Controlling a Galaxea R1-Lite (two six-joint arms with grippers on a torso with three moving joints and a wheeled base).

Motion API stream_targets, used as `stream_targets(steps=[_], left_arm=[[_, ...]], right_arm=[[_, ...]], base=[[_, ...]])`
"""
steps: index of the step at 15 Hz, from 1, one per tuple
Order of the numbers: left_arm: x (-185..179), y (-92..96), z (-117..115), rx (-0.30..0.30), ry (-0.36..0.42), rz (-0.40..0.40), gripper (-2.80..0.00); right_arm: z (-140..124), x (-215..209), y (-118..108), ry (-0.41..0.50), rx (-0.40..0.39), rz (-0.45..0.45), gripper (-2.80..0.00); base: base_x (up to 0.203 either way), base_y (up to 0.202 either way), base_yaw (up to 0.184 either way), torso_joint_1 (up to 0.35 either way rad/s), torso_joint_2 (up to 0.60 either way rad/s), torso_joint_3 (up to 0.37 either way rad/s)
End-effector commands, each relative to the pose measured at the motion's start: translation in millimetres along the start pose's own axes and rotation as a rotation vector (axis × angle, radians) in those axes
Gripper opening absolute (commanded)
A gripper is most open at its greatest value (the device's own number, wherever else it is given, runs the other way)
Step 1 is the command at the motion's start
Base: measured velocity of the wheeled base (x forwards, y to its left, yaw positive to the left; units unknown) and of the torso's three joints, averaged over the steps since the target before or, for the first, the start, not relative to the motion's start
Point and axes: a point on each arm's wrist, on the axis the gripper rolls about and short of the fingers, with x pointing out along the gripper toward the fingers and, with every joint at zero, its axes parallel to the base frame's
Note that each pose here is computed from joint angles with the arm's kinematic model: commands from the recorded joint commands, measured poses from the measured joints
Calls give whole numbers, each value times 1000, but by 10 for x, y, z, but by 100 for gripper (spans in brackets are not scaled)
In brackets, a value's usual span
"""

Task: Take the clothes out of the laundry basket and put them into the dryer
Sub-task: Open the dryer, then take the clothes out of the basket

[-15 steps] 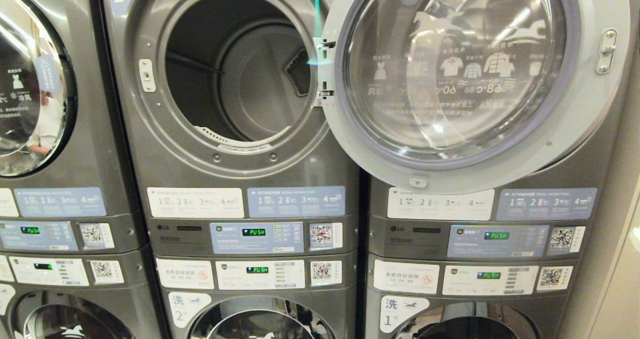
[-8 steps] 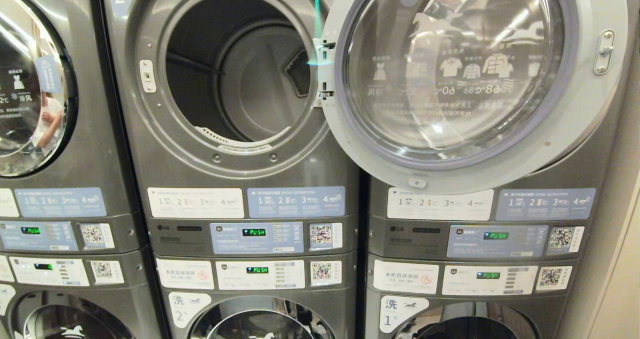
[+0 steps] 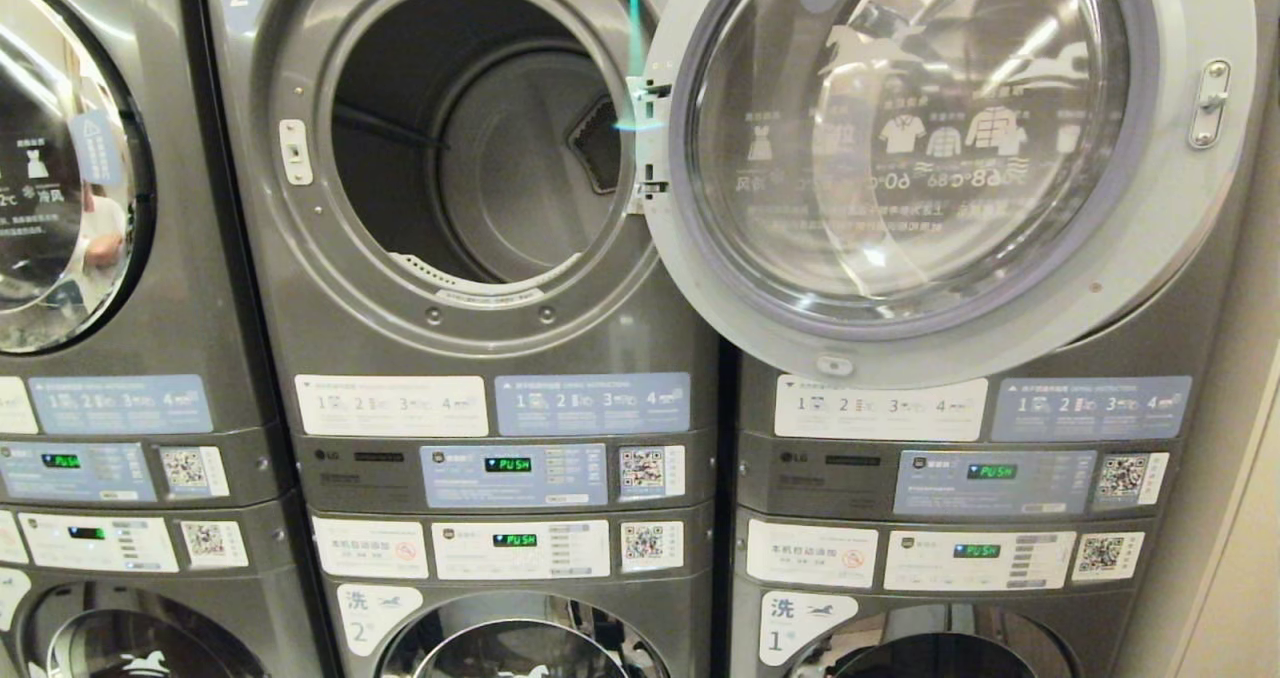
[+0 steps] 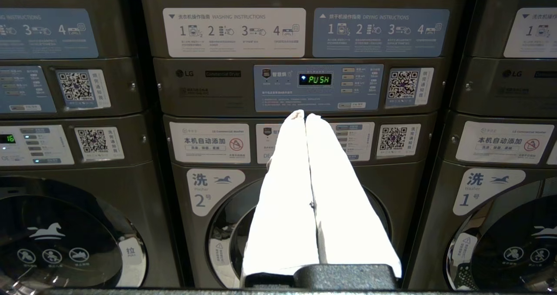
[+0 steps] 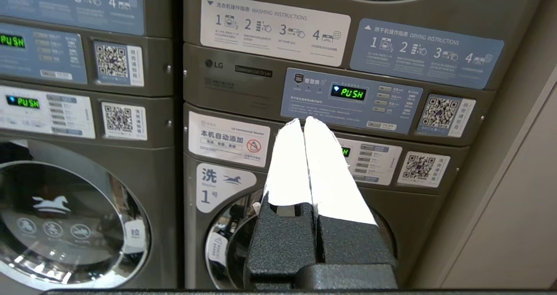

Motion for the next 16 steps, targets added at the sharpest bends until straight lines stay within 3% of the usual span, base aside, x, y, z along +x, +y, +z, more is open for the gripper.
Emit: stream_targets(steps=[1, 9, 16], left_arm=[[0, 0, 1, 2, -1, -1, -280], [0, 0, -2, 1, 2, 0, -280], [0, 0, -2, 1, 2, 0, -280]], right_arm=[[-4, 0, 0, -3, 14, -1, -280], [-7, 1, -2, -1, 15, -16, -280], [-7, 1, -4, -1, 23, -22, -280]], base=[[0, 0, 0, 0, 0, 0], [0, 0, 0, 0, 0, -9], [0, 0, 0, 4, 5, -178]])
